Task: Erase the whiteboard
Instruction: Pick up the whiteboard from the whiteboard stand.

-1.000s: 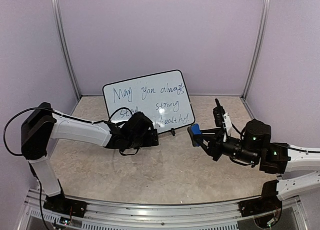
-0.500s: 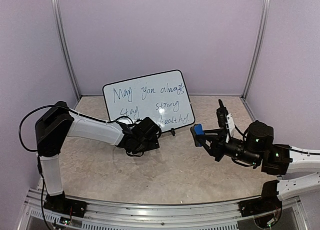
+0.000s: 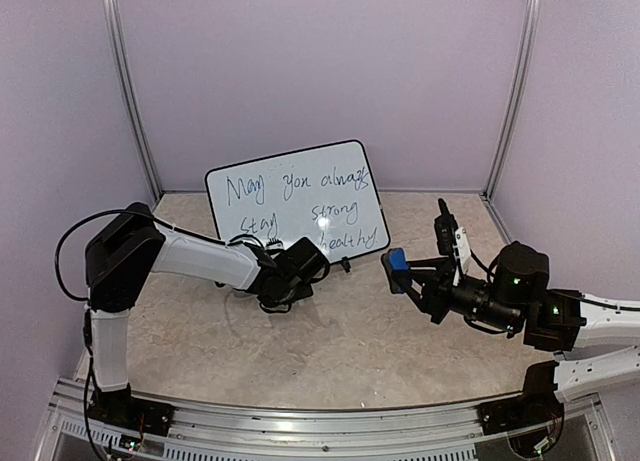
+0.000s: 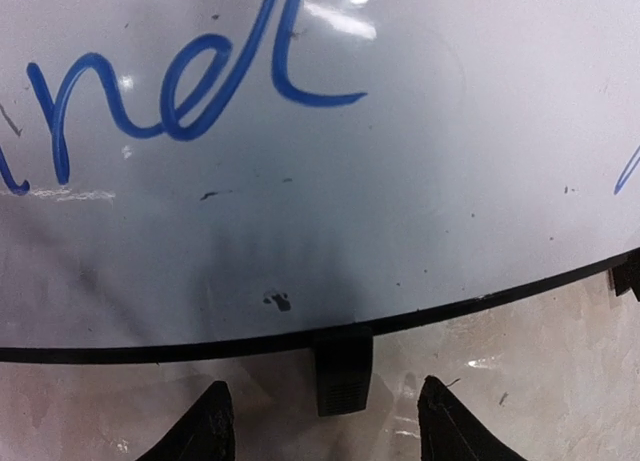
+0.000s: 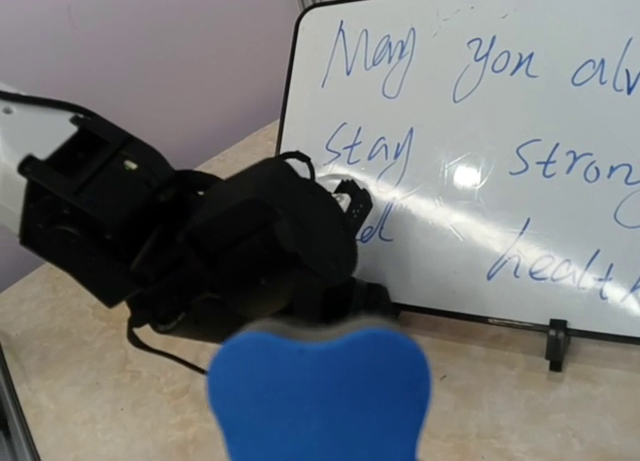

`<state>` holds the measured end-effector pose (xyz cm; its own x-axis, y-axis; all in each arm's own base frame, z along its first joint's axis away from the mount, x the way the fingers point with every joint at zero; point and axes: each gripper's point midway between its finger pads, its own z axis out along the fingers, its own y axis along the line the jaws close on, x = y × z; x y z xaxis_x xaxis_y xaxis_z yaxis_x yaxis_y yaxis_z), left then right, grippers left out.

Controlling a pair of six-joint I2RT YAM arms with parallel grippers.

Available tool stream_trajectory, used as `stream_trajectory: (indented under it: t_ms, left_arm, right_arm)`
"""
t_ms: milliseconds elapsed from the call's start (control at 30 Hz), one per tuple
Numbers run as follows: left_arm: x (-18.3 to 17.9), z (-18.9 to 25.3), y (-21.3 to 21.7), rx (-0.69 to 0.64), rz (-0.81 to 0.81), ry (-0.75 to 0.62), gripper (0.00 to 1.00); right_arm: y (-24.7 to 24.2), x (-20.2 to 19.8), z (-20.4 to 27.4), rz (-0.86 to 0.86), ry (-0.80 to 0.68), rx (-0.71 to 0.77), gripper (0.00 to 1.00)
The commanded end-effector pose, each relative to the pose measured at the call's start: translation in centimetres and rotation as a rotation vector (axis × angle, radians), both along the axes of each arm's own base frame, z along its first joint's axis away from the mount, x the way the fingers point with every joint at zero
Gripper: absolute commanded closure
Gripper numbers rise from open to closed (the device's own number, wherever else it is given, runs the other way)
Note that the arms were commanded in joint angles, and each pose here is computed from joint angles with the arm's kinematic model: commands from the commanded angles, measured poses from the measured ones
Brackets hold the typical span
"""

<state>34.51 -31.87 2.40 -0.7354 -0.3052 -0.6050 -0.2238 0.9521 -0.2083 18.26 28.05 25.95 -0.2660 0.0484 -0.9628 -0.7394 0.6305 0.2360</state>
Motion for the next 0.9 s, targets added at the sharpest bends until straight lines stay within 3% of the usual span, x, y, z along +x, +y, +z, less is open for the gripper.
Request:
stream_trajectory:
  t_ms: [0, 367, 533, 700, 867]
  left_arm:
    - [0.2, -1.5, 1.4, 0.069, 0.047, 0.010, 0.42]
    - [0.5, -2.6, 1.7, 0.115, 0.071, 0.004, 0.60]
    - [0.7, -3.0, 1.5, 0.123, 0.074, 0.007, 0.76]
    - [0.8, -3.2, 1.4, 0.129, 0.074, 0.011, 1.00]
    - [-0.2, -3.2, 0.7, 0.110, 0.069, 0.033, 1.00]
  right_arm:
    - [0.2, 0.0, 0.2, 0.012, -0.005, 0.016, 0.73]
    - [0.3, -0.1, 0.5, 0.022, -0.010, 0.021, 0.73]
    - [0.5, -0.2, 0.8, 0.032, -0.014, 0.024, 0.73]
    - [0.5, -0.3, 0.9, 0.036, -0.017, 0.027, 0.73]
    - [0.4, -0.4, 0.8, 0.039, -0.014, 0.032, 0.73]
